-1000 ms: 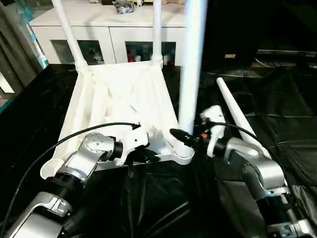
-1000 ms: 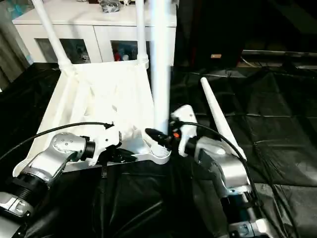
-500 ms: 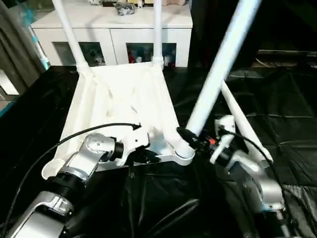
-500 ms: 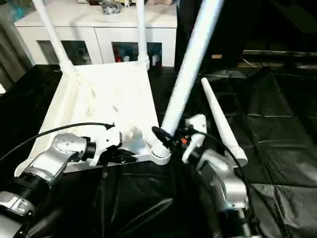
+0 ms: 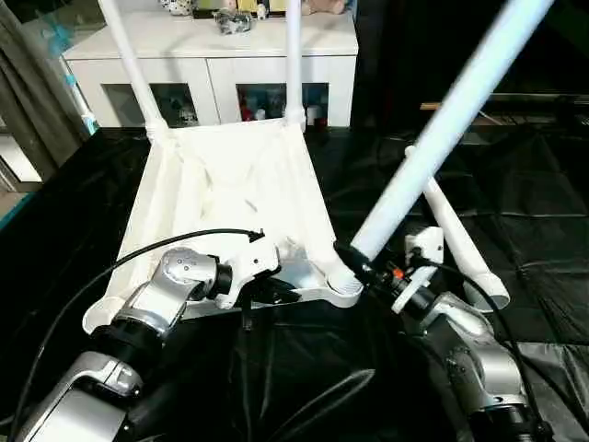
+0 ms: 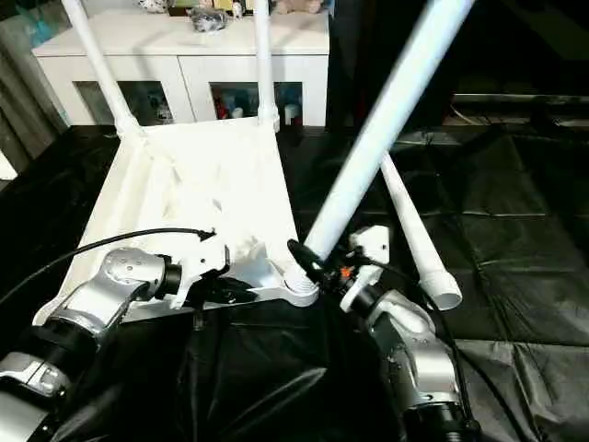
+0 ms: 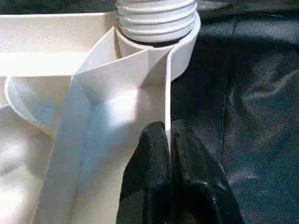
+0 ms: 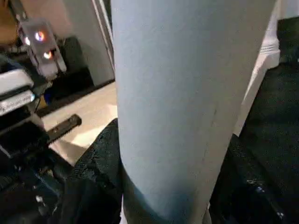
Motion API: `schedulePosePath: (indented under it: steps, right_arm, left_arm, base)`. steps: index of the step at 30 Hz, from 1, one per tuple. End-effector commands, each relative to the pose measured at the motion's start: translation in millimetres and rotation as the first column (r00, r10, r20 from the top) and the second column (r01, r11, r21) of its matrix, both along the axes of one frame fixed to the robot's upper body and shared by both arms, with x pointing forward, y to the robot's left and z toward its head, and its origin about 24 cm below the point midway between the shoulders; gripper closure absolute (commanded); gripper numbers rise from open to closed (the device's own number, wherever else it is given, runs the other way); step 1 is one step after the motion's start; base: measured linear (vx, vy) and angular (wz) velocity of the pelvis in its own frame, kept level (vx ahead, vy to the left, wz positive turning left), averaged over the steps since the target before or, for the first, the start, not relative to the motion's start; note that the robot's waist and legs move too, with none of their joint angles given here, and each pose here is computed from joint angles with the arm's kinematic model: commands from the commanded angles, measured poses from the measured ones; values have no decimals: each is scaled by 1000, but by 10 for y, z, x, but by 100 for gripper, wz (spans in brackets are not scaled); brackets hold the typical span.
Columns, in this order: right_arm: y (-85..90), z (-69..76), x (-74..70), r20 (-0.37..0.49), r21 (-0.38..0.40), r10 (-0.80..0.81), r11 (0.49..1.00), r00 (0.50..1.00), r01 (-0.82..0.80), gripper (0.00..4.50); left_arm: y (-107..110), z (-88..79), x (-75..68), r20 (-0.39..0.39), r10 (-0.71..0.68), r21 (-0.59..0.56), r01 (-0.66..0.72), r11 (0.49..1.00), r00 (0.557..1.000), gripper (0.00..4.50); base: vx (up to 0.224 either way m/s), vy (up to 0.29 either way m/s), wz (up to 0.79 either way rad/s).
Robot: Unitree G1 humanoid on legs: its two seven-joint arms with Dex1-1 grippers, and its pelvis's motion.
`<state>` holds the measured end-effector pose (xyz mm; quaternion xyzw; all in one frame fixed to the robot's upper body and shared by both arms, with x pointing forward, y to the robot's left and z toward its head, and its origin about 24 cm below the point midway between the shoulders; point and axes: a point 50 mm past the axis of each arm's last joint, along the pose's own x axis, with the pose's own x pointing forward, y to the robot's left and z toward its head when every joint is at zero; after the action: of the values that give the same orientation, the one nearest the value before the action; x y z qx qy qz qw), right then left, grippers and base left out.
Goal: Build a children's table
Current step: Pick table leg
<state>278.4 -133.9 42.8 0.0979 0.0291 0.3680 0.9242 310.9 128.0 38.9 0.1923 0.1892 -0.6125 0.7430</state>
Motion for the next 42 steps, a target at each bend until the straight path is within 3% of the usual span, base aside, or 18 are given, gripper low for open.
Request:
schedulePosePath:
  steps: [1,9,22,31,42]
  right_arm:
    - [-50,-260,-101,-117,-120,7,993,993,-21,261]
    - [29,-199,-61,-109,-206,124,968,986,-145,261]
    - [12,-220,-40,-182,-229,282,920,942,-320,261]
    - [-42,-190,3,-204,-256,437,840,876,-479,261]
    - [-16,-159,24,-185,-251,469,827,864,-503,261]
  left_arm:
    - [60,183,132,84,42,-7,-42,999,996,450]
    - [62,177,144,90,43,-2,-43,999,995,450]
    - [69,172,126,84,2,18,-3,1000,996,450]
    - [95,231,33,58,-118,33,116,993,991,450]
    - [144,336,49,68,-108,15,107,994,992,450]
  base:
    - [0,0,0]
    - [0,0,0]
    - [0,0,0]
    - [0,0,0]
    - [0,0,0]
